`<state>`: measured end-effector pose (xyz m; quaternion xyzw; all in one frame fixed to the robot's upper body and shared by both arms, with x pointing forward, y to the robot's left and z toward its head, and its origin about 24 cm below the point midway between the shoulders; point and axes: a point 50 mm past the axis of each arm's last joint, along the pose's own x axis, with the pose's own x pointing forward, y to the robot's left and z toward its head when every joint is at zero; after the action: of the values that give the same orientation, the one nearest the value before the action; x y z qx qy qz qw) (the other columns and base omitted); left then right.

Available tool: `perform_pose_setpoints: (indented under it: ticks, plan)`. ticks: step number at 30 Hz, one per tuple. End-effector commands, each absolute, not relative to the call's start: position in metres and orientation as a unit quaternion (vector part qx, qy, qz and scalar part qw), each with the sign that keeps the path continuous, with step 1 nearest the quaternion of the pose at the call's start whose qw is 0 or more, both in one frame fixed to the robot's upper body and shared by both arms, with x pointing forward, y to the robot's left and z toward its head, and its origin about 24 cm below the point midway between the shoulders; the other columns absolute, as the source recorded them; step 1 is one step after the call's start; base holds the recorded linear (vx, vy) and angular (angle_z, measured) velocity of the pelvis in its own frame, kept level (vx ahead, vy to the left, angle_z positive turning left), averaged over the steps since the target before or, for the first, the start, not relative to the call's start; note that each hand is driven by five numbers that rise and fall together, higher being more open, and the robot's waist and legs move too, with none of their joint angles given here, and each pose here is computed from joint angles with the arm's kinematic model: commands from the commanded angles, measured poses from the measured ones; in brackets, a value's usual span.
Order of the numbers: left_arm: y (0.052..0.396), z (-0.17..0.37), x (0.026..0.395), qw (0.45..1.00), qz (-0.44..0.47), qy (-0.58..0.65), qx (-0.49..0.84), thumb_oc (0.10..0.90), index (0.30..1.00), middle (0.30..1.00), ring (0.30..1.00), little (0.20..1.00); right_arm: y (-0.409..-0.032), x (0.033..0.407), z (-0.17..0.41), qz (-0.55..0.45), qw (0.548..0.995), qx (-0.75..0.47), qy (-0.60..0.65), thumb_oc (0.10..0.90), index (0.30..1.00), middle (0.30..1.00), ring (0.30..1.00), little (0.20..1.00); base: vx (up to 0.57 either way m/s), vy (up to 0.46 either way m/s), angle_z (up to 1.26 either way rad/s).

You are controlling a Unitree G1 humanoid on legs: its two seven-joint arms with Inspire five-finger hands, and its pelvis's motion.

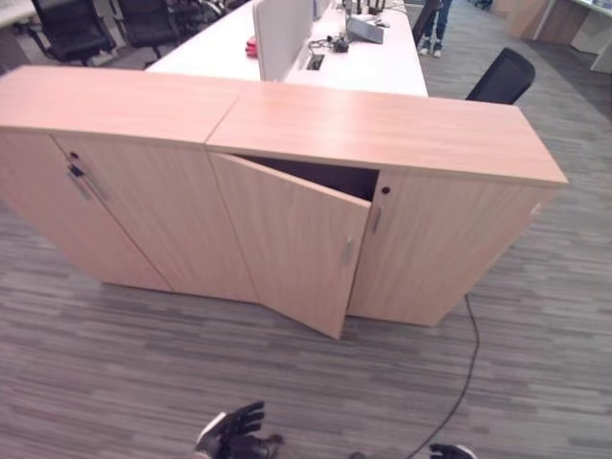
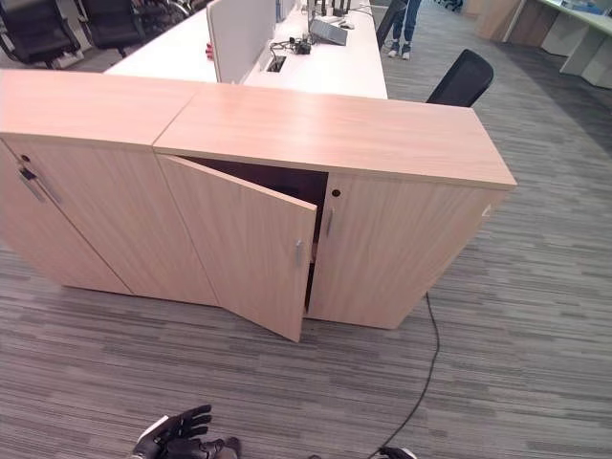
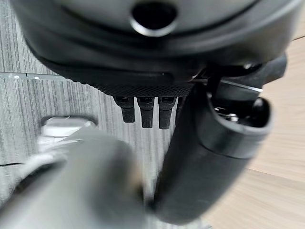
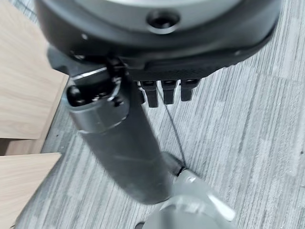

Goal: Put the empty folder in the office cabinet

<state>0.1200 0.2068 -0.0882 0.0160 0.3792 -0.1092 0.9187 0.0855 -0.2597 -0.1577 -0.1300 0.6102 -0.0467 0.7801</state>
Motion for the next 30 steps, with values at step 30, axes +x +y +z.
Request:
perform_pose_setpoints:
  ticks: [30]
  plan:
    - [0.197, -0.164, 0.05, 0.834, 0.039, 0.55, -0.008, 0.8, 0.9, 0.9, 0.9, 0.9, -0.249, 0.088, -0.161, -0.016, 0.749, -0.184, 0.636, 0.8, 0.9, 0.9, 0.9, 0.9, 0.0, 0.075, -0.01]
